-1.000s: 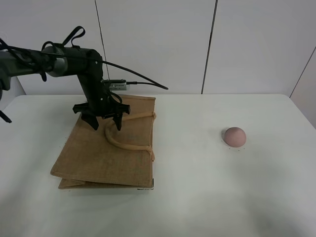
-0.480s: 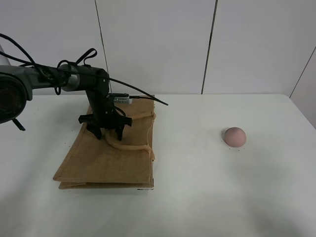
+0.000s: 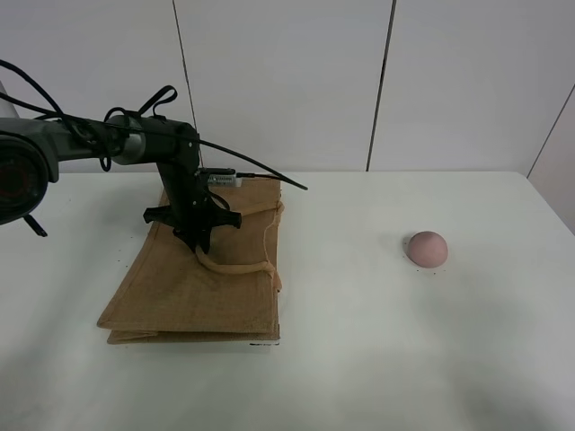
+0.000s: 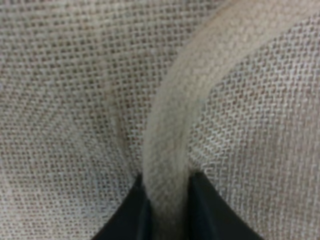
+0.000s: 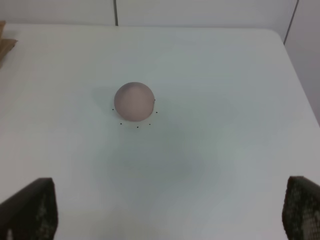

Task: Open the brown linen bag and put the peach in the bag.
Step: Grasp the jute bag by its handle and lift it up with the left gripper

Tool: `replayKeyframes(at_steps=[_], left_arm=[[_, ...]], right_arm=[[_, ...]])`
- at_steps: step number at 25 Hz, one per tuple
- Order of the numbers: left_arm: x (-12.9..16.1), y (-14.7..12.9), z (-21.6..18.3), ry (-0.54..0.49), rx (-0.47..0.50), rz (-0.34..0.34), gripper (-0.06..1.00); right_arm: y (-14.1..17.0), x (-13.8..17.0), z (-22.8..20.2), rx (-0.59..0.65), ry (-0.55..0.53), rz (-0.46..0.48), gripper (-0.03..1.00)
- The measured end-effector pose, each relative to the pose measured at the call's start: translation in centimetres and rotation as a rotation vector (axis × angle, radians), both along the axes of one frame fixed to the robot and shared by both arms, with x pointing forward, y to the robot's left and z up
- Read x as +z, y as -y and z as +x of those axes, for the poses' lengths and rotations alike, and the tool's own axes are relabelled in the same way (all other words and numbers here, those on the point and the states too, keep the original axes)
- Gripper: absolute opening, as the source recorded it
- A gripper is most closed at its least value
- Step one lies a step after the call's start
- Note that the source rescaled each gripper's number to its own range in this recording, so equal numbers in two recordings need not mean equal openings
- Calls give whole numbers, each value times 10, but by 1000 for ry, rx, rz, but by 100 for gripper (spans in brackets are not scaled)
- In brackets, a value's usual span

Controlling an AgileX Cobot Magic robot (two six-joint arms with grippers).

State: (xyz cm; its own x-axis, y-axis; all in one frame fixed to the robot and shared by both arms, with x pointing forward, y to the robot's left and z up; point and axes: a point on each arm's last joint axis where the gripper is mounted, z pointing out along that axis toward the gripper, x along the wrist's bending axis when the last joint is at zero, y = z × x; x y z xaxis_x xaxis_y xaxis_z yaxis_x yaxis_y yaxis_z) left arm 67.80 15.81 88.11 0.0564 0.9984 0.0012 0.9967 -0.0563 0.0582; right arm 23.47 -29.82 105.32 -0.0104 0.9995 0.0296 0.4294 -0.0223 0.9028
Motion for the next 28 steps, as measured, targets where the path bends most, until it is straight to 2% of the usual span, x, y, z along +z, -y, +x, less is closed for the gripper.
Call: replayKeyframes(at_steps=[3, 5, 7, 10, 11, 16, 19, 24, 28], left_arm=[[4, 0, 2, -5, 0, 3, 9], [12, 1, 3, -9, 0, 6, 1], [25, 1, 4, -11, -5, 8, 1], [67, 2, 8, 54, -14, -8, 1], [67, 2, 8, 54, -14, -8, 1], [158, -2, -2, 223, -16, -61, 0], [197, -6, -15, 295, -19, -83, 0], [250, -14, -41, 402, -50, -108, 0], [280, -21, -60, 462, -63, -119, 0]], right_arm=[[0, 0, 0, 0, 0, 0, 100], [0, 0, 0, 0, 0, 0, 100], [0, 0, 0, 0, 0, 0, 100], [0, 0, 0, 0, 0, 0, 100], [0, 0, 0, 0, 0, 0, 100], [0, 0, 0, -3, 0, -5, 100], [0, 0, 0, -3, 0, -5, 100], [0, 0, 0, -3, 0, -5, 100], [0, 0, 0, -3, 0, -5, 100]])
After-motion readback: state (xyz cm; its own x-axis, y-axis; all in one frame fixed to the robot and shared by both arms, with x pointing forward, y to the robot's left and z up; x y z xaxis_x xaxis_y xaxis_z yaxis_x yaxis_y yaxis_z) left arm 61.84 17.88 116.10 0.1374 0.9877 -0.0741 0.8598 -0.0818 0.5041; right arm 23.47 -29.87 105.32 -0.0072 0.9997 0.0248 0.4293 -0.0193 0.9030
